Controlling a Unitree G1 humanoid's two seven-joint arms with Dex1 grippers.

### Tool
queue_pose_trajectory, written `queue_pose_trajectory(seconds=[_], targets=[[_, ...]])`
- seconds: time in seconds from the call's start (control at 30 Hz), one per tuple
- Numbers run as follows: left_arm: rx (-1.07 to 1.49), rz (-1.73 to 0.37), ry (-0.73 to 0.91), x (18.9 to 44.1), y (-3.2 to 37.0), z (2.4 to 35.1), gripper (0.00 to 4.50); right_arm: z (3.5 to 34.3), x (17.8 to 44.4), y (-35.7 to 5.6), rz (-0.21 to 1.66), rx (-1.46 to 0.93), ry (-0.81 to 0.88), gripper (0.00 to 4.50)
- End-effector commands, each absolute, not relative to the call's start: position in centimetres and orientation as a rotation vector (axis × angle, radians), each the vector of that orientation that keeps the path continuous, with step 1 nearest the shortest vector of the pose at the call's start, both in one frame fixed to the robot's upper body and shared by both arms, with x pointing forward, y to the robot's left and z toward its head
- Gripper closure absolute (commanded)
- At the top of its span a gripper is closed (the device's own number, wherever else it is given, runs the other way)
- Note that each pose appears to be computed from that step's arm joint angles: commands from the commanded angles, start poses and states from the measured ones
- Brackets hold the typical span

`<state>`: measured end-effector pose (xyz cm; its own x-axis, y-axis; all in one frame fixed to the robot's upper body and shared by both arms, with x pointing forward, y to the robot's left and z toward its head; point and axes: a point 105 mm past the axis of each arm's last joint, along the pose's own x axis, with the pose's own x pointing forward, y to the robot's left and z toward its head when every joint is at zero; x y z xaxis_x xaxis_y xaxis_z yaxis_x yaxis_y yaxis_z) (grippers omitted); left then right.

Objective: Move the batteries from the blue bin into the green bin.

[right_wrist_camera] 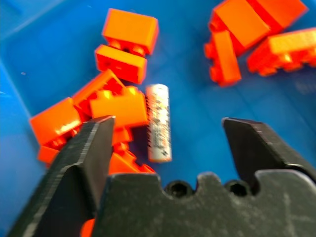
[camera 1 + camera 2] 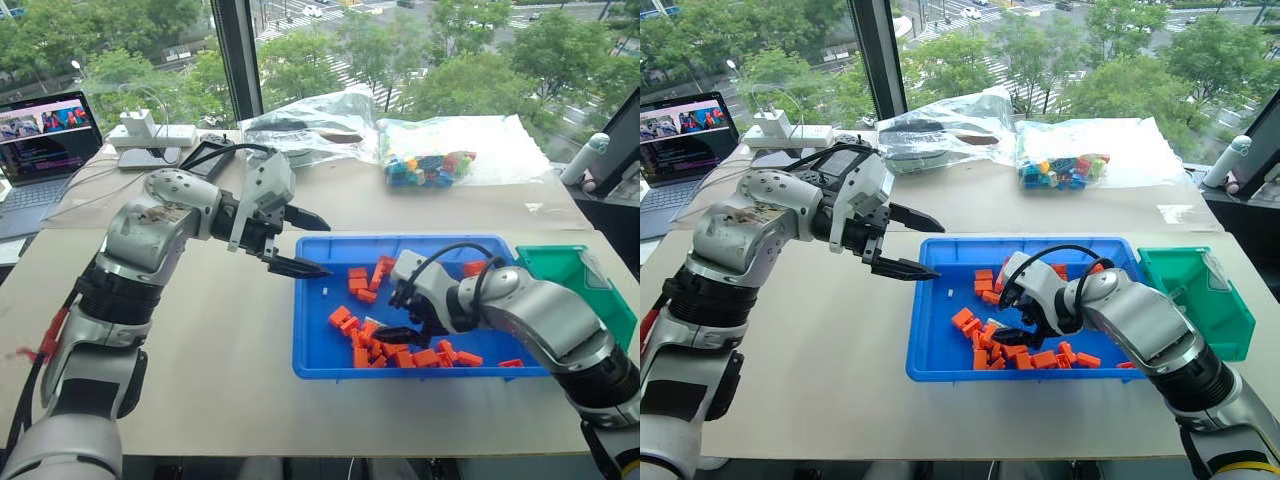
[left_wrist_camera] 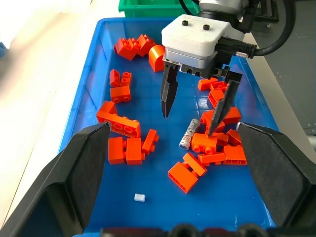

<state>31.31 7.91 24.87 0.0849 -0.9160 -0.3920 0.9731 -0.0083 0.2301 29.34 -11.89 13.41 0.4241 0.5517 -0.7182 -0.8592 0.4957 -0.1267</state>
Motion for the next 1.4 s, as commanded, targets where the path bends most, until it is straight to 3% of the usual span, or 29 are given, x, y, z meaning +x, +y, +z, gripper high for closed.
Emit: queue_pose_trajectory(seconds=[0.03,0.47,0.5,0.57,0.7,0.9,1.0,1.17,1.3,1.4], targets=[[0.521,-1.500,0.110,30.9,8.0,25.6,0.07,13.9,29.6,-11.6,0.929,-0.543,0.627,1.70],[0.522,-1.501,0.109,31.0,8.0,25.6,0.07,11.1,29.6,-12.4,0.906,-0.552,0.717,1.70],[0.522,-1.500,0.109,31.0,8.0,25.6,0.07,10.9,29.7,-12.6,0.901,-0.552,0.725,2.26],[0.523,-1.500,0.109,31.0,8.0,25.6,0.07,10.6,29.9,-12.8,0.886,-0.562,0.730,2.69],[0.524,-1.499,0.109,31.0,8.0,25.6,0.07,10.5,30.0,-12.9,0.886,-0.566,0.728,4.13],[0.523,-1.500,0.108,31.1,7.9,25.6,0.07,11.2,30.3,-12.8,0.875,-0.546,0.700,4.26],[0.521,-1.503,0.106,31.1,7.7,25.5,0.07,12.9,30.6,-13.2,0.861,-0.519,0.657,4.26],[0.516,-1.513,0.100,31.1,7.5,25.5,0.07,18.6,30.3,-16.0,0.800,-0.478,0.555,4.26],[0.494,-1.545,0.086,31.1,6.9,25.6,0.07,24.9,30.7,-24.8,0.423,-0.556,0.502,4.26],[0.475,-1.560,0.073,31.1,6.6,25.8,0.07,26.8,29.6,-30.6,0.175,-0.596,0.556,4.26]])
